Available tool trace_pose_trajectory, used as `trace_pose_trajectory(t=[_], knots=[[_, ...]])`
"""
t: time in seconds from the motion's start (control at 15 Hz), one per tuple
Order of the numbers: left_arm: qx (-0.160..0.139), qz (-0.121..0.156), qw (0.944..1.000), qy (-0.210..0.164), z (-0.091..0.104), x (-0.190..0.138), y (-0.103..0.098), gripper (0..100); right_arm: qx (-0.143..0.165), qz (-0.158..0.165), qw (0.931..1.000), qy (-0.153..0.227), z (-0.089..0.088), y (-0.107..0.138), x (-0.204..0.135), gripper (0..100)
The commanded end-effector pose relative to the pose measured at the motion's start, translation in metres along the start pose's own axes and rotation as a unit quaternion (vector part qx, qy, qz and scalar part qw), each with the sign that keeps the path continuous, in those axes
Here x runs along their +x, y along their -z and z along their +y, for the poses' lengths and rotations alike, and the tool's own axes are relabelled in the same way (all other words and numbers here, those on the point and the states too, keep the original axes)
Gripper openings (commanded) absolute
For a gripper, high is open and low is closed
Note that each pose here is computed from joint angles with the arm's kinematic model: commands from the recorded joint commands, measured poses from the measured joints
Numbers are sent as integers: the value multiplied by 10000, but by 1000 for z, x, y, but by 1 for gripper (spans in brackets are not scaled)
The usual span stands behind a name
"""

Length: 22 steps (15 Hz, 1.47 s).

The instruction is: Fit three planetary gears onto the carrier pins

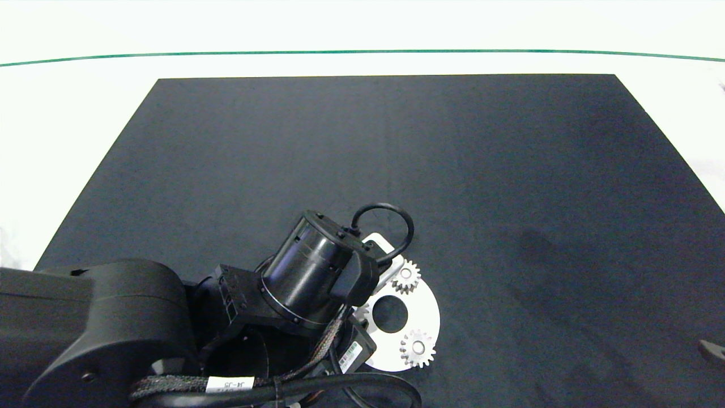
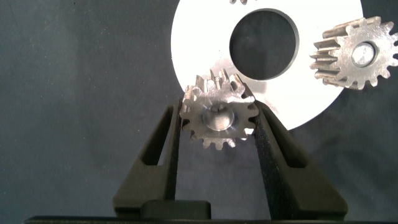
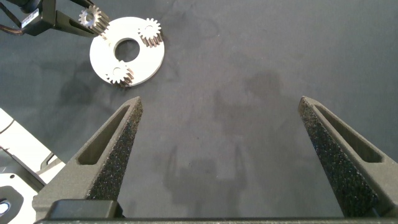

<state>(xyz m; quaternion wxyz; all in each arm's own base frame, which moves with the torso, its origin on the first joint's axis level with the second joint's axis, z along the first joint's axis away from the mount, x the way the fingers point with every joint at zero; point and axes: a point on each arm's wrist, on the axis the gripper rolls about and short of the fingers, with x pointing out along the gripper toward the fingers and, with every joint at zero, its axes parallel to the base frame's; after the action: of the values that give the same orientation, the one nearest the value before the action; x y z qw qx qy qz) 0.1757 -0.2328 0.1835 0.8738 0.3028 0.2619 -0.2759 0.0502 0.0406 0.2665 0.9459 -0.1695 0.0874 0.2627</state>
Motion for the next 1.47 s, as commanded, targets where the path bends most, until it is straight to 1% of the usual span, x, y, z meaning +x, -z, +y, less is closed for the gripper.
trace_pose_trajectory(t=[0.07, 0.27, 0.47, 0.73, 1.0, 1.47], knots=[[16, 48, 10000, -14, 0, 2, 1, 19, -11, 13, 10000, 2, 0, 0, 0, 100], [47, 161, 9999, -11, 2, 0, 3, 19, -11, 13, 10000, 2, 0, 0, 0, 100], [17, 122, 9999, -24, 5, -7, 5, 19, -13, 20, 10000, 0, 0, 0, 1, 100], [34, 116, 9999, -13, 3, -5, 3, 19, -15, 27, 10000, -2, 0, 0, 1, 100], [65, 203, 9998, -4, 1, 2, 4, 19, -9, 5, 10000, 3, 0, 0, 0, 100], [100, 227, 9997, -5, -1, 8, 1, 19, 0, -29, 10000, 19, -1, 0, -2, 100]])
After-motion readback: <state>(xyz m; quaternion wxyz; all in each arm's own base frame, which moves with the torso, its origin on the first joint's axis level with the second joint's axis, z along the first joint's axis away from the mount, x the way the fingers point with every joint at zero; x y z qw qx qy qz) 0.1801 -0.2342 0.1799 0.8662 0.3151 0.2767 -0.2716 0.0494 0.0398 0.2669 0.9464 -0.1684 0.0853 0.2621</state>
